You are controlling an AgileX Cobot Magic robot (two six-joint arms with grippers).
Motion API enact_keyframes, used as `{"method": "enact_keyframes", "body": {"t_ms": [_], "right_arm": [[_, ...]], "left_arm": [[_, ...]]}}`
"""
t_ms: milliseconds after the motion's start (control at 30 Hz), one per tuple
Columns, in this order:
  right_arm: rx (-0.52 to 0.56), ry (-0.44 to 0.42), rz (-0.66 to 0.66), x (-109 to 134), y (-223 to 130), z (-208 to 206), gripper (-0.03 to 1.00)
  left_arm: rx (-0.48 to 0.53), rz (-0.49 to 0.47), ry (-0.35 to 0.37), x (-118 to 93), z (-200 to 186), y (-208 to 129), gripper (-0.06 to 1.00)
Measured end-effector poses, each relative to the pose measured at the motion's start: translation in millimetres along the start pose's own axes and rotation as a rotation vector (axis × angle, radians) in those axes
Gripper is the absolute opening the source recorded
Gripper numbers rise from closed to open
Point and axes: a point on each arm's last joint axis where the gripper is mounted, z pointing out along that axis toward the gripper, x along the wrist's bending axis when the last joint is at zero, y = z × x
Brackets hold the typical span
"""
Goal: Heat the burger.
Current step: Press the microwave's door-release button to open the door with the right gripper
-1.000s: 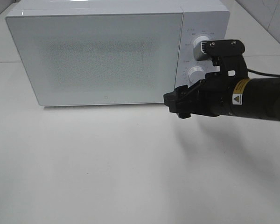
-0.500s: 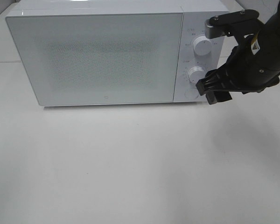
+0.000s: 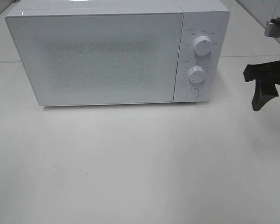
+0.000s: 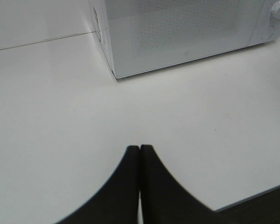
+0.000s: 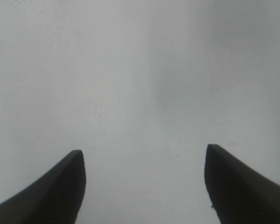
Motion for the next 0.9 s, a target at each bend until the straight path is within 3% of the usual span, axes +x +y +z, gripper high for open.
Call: {"method": "enact_keyframes", "body": {"t_ms": [233, 467, 900], "right_arm": [[-0.084, 0.000, 0.001, -7, -13, -44, 0.69], [-0.205, 0.011, 0.003, -18, -47, -101, 0.69], [-0.352, 0.039, 0.007, -44, -157, -131, 0.69]], "left_arm": [[0.000, 0.000, 0.000, 0, 0, 0, 0.00], [0.001, 0.000, 0.000, 0, 0, 0, 0.00], [0.001, 0.000, 0.000, 0, 0, 0, 0.00]]}}
